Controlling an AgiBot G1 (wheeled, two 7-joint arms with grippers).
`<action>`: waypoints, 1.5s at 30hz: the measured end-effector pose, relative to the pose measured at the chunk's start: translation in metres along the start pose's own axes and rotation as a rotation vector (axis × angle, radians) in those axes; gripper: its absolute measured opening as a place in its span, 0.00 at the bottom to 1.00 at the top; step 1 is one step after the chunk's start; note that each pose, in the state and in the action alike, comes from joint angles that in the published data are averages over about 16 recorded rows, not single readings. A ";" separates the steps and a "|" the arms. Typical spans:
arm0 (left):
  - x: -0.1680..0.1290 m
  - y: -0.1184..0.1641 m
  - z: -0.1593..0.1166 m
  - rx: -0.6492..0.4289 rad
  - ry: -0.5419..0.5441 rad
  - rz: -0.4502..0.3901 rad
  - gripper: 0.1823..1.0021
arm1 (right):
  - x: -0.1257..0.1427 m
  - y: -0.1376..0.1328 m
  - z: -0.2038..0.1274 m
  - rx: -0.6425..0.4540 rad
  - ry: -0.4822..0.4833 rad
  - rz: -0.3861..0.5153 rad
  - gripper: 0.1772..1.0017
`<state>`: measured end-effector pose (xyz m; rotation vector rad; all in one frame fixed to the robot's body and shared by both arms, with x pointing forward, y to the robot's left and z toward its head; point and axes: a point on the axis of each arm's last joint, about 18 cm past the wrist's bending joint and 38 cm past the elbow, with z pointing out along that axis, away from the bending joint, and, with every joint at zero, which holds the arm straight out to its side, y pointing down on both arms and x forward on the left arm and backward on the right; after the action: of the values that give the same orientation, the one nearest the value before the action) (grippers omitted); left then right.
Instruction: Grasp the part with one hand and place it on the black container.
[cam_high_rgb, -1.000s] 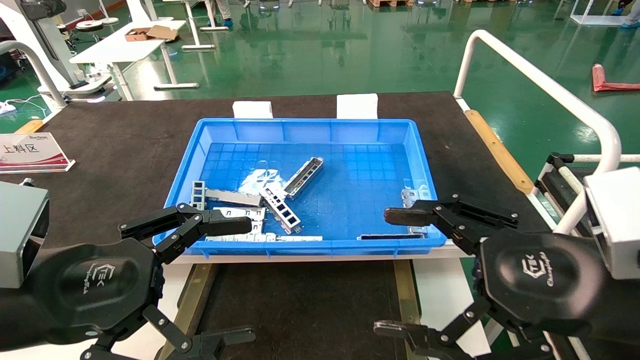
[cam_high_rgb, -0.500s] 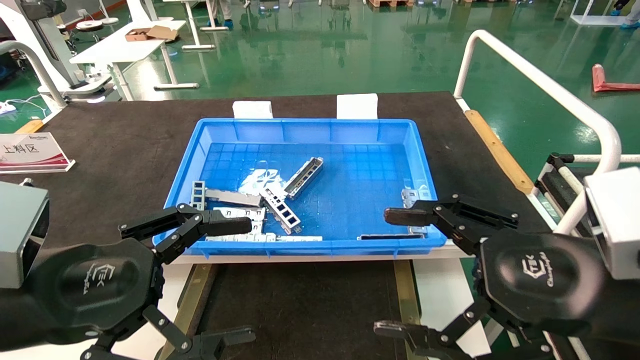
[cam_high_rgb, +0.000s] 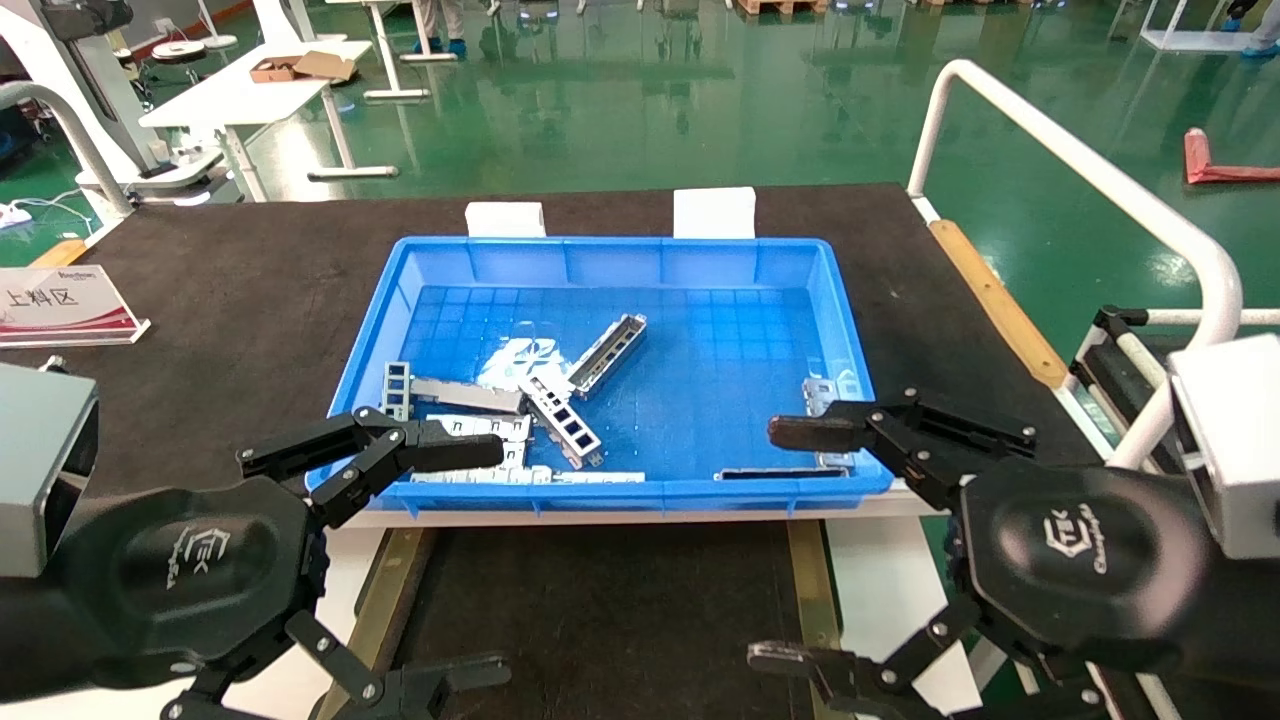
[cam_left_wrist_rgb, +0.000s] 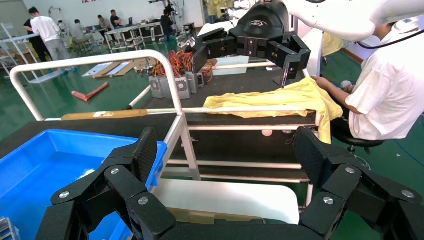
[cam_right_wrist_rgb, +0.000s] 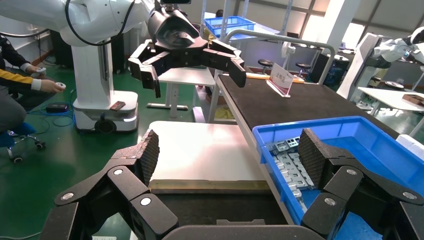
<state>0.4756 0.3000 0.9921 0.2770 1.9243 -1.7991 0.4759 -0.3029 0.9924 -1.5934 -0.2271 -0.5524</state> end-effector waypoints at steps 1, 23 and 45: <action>0.000 0.000 0.000 0.000 0.000 0.000 1.00 | 0.000 0.000 0.000 0.000 0.000 0.000 1.00; 0.000 0.000 0.000 0.000 0.000 0.000 1.00 | 0.000 0.000 0.000 0.000 0.000 0.000 1.00; -0.025 0.014 0.009 -0.046 -0.083 -0.017 1.00 | 0.000 0.000 0.000 0.000 0.000 0.000 1.00</action>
<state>0.5059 0.2972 0.9919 0.1679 1.9125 -1.7470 0.4759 -0.3030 0.9924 -1.5934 -0.2272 -0.5523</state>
